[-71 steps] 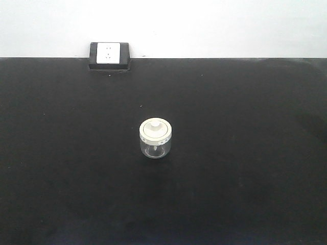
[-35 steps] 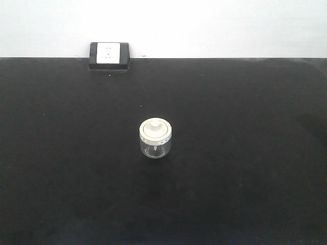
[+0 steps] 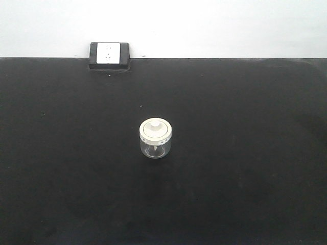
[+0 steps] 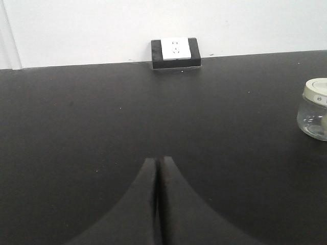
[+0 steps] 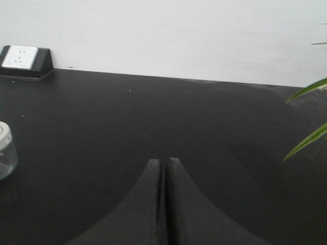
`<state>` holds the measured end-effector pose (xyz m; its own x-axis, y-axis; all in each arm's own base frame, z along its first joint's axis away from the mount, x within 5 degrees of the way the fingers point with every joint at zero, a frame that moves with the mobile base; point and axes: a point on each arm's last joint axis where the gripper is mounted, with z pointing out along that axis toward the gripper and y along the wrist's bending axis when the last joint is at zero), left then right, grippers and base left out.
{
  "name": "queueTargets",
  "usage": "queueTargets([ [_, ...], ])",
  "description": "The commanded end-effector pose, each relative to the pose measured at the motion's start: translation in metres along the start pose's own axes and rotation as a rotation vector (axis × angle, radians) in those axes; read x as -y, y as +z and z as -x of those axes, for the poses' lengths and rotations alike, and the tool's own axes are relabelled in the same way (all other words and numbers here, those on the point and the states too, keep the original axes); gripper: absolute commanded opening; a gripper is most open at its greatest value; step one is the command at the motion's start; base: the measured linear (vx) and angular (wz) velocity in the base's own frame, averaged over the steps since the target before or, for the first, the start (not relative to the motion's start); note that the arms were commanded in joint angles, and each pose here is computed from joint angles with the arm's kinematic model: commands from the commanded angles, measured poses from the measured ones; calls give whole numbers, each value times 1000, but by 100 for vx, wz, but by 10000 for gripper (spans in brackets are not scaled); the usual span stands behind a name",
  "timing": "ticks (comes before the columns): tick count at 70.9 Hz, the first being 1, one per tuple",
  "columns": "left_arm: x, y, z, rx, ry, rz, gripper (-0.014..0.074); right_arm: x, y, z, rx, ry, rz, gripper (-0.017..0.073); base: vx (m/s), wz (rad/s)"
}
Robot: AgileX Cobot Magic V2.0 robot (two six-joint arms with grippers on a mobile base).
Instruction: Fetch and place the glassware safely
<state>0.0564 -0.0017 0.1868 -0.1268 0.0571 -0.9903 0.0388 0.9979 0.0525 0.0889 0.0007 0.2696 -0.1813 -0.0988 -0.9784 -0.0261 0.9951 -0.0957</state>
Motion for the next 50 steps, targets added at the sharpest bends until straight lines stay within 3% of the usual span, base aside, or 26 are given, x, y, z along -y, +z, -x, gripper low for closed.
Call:
queueTargets([
  [1, 0, 1, -2, 66, -19, 0, -7, 2, 1, 6, 105, 9, -23, -1, 0, 0],
  [7, 0, 1, -2, 66, -19, 0, -7, 1, 1, -8, 123, 38, -36, -1, 0, 0],
  [38, 0, 1, -2, 66, -19, 0, -7, -6, -16, -73, 219, 23, -43, -1, 0, 0],
  [50, 0, 1, -2, 67, -19, 0, -7, -6, -18, -79, 209, 22, -43, -1, 0, 0],
])
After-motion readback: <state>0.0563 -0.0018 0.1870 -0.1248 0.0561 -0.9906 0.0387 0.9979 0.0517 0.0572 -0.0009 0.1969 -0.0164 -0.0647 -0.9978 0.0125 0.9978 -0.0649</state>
